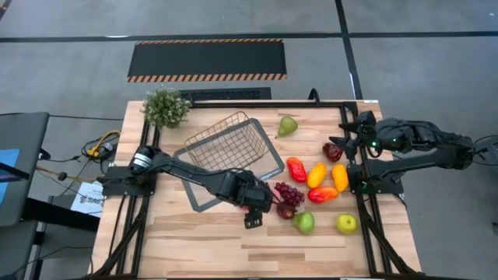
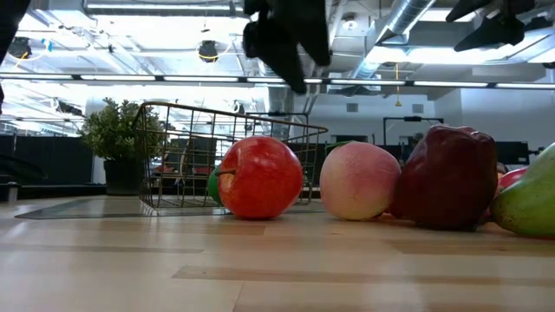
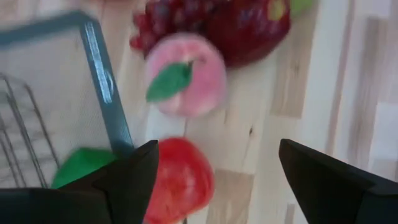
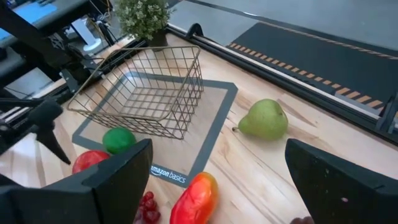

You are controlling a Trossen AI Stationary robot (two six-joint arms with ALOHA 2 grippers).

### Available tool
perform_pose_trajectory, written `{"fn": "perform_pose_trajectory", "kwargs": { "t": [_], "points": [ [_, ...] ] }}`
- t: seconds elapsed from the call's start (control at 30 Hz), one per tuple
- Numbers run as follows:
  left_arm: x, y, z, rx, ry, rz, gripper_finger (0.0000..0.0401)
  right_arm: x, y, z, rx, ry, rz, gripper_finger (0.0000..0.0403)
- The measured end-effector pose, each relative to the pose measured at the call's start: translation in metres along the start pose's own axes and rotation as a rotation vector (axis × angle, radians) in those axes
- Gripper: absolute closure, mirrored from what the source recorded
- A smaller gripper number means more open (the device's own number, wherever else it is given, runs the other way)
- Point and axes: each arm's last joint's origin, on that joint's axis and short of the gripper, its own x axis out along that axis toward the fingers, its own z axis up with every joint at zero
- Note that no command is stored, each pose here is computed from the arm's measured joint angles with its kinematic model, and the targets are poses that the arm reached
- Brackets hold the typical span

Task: Build produce basket
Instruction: Put the red apple into the gold wire basket

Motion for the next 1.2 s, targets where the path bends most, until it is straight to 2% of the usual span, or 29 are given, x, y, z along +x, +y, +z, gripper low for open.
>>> {"fn": "perform_pose_trajectory", "kwargs": {
  "t": [0.1, 0.23, 0.43, 0.77, 0.9, 1.0, 1.2],
  "points": [
    [0.003, -0.004, -0.002, -0.030, 0.014, -0.006, 0.0061, 0.000, -0.001, -0.001, -0.008, 0.012, -0.007, 0.0017],
    [0.006, -0.005, -0.008, -0.088, 0.048, 0.045, 0.0058, 0.000, -0.001, -0.002, -0.011, 0.017, -0.010, 0.0017],
    [0.004, 0.000, -0.009, -0.137, 0.001, 0.177, 0.0058, 0.000, -0.002, -0.004, -0.025, 0.051, -0.002, 0.0017],
    [0.004, -0.002, -0.010, -0.176, 0.016, 0.140, 0.0058, 0.000, -0.003, -0.005, -0.063, 0.063, -0.008, 0.0017],
    [0.016, -0.002, -0.011, -0.161, 0.052, 0.145, 0.0058, 0.000, -0.003, -0.005, -0.065, 0.063, -0.008, 0.0017],
    [0.034, -0.007, -0.011, -0.159, 0.082, 0.108, 0.0058, 0.000, -0.003, -0.005, -0.066, 0.064, -0.009, 0.0017],
    [0.049, -0.008, -0.014, -0.172, 0.092, 0.176, 0.0058, -0.002, -0.004, -0.006, -0.064, 0.061, -0.007, 0.0017]
  ]
}}
